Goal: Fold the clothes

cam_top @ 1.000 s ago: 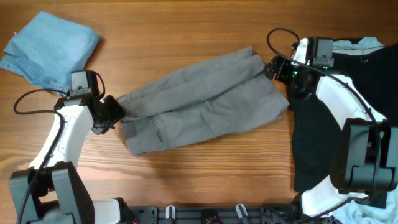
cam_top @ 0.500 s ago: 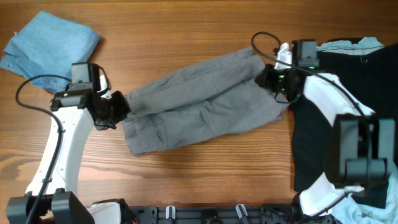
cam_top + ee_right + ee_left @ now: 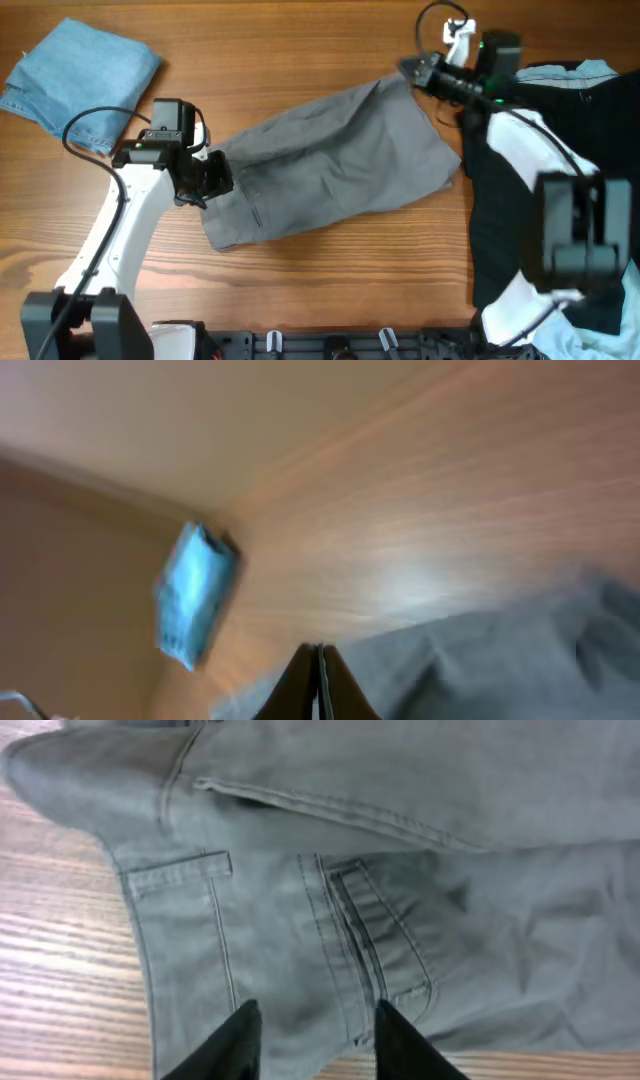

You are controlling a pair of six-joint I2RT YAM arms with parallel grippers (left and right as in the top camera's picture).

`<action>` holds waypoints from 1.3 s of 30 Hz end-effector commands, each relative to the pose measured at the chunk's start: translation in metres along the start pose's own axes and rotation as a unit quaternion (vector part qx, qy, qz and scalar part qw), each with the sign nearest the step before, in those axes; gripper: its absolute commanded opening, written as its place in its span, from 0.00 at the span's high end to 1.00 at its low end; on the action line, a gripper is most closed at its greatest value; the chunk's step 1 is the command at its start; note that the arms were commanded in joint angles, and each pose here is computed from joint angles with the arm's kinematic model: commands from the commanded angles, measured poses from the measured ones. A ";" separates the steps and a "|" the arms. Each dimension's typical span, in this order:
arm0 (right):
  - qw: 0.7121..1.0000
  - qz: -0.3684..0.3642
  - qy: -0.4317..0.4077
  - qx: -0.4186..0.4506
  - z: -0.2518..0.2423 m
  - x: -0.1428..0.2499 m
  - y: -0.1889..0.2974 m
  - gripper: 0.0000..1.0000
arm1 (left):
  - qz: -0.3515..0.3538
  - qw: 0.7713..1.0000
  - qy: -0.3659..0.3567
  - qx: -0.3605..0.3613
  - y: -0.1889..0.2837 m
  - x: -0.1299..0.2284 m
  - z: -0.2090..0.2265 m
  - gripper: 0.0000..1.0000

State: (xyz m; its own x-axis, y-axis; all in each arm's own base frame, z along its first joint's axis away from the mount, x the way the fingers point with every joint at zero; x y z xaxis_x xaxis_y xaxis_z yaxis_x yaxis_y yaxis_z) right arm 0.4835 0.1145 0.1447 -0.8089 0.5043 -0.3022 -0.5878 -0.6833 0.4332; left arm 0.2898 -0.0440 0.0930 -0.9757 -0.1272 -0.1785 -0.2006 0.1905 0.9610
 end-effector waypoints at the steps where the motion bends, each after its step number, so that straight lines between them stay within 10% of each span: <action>1: 0.988 0.006 0.077 0.137 -0.024 0.017 0.030 0.96 | 0.026 1.000 -0.013 -0.010 -0.023 0.002 0.001 0.76; 6: 0.969 0.074 0.019 0.236 -0.053 0.060 0.057 0.92 | 0.034 0.998 -0.050 -0.025 -0.063 -0.010 -0.001 0.82; 16: 0.949 0.176 0.029 0.261 -0.073 0.136 0.046 0.85 | -0.167 0.981 0.038 0.094 -0.060 -0.135 0.005 0.68; 28: 0.888 0.126 -0.124 0.424 -0.171 0.177 0.077 0.90 | 0.159 0.983 0.071 0.049 -0.085 0.042 0.009 0.63; 32: 0.885 0.131 -0.153 0.419 -0.170 0.179 0.081 0.90 | 0.174 0.973 0.147 -0.031 -0.100 0.073 0.045 0.66; 39: 0.952 0.139 0.009 0.271 -0.083 0.154 0.087 0.79 | 0.068 0.966 0.227 -0.107 -0.082 0.025 0.138 0.75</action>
State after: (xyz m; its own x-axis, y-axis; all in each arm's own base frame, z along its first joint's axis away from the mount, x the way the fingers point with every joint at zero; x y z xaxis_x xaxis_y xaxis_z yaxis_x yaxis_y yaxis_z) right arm 0.2905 0.0796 0.0191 -0.8930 0.4471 0.0528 -0.1176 -0.3448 0.9313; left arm 0.2794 -0.0239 0.0060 -0.9073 -0.4062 0.1083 -0.0537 0.3675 0.9285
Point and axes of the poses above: each gripper's point midway between its finger pads, its own y axis back along the fingers, its own z axis along the line the jaws close on, x = y × z, the point moved 1 cm from there along y, back along the fingers, and after that the axes turned 11 degrees about -y, right-handed, at the moved point
